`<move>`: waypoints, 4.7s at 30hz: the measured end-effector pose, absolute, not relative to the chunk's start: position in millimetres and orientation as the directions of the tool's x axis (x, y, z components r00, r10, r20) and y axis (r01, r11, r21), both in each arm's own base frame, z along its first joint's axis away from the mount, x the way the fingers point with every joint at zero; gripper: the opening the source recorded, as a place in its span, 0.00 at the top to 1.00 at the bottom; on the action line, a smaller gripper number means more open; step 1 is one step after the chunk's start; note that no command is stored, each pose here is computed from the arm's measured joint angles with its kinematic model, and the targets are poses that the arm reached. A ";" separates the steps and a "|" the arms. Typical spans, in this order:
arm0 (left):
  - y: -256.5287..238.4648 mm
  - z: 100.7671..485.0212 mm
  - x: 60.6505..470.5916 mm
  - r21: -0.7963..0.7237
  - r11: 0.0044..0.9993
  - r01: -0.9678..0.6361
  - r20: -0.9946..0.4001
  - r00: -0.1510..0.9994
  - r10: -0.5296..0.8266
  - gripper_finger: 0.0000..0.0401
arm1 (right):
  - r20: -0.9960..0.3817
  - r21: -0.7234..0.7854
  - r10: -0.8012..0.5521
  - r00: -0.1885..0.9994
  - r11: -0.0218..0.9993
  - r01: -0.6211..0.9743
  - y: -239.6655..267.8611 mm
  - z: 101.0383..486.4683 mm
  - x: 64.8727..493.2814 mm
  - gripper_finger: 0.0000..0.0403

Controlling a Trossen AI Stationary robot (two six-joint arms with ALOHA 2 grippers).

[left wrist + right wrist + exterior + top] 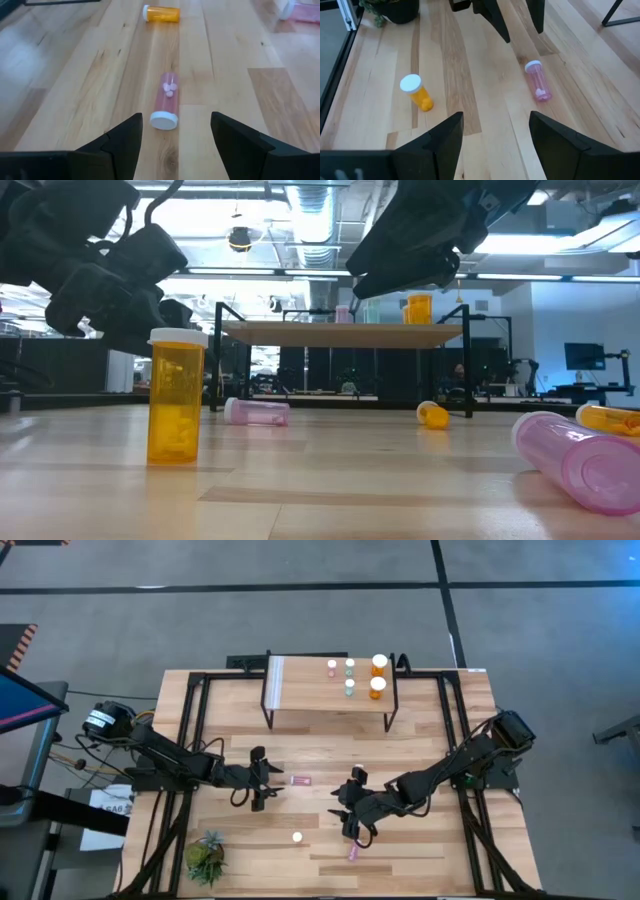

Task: Pick and place medicine bottles onto shelf by color
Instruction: Put the top small pink pill bottle on the shelf aligned with the other small pink pill bottle

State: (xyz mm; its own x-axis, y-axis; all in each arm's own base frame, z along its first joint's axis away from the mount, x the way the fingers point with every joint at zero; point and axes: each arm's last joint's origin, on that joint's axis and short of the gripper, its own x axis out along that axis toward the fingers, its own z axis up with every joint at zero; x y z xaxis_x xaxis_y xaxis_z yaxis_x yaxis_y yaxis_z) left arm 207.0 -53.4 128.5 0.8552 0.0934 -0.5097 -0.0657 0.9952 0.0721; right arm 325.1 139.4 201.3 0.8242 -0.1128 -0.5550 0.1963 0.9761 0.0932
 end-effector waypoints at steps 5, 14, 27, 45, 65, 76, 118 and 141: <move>-54.1 128.5 207.2 0.073 0.997 -0.032 -0.513 0.856 0.065 0.44 | -0.555 0.093 -0.113 0.824 0.976 0.196 139.4 201.3 325.1 0.38; -48.8 129.1 209.3 0.049 0.999 -0.020 -0.514 0.857 0.043 0.44 | -0.552 0.092 -0.119 0.825 0.975 0.202 137.0 201.6 326.3 0.38; -47.2 129.0 209.7 0.041 0.999 -0.031 -0.515 0.856 0.047 0.44 | -0.548 0.090 -0.124 0.827 0.974 0.206 135.3 202.0 327.2 0.38; -48.4 130.5 214.2 0.013 0.999 -0.041 -0.471 0.881 0.042 0.44 | -0.549 0.090 -0.125 0.827 0.974 0.207 135.2 202.0 327.2 0.38; -44.3 108.4 243.5 0.060 0.998 -0.034 -0.567 0.821 0.063 0.44 | -0.550 0.085 -0.119 0.827 0.977 0.196 138.0 201.9 325.9 0.38; -41.3 102.2 237.5 0.040 0.999 -0.024 -0.600 0.799 0.043 0.44 | -0.549 0.083 -0.119 0.827 0.977 0.195 137.9 202.0 326.0 0.38; -40.3 100.9 236.9 0.046 0.998 -0.031 -0.609 0.792 0.053 0.44 | -0.549 0.083 -0.120 0.827 0.977 0.197 137.3 202.0 326.3 0.38; -40.9 103.5 241.4 0.060 0.998 -0.031 -0.622 0.781 0.062 0.44 | -0.547 0.081 -0.126 0.828 0.976 0.202 137.2 202.0 326.3 0.38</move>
State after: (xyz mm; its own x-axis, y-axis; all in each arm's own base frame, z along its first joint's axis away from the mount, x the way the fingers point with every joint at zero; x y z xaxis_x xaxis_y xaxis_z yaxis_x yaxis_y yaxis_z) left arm 241.4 -40.9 103.5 0.7806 0.0617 -0.6220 -0.0308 0.9977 0.0604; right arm 326.3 137.2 202.0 0.8275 -0.1257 -0.5472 0.2018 0.9761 0.0809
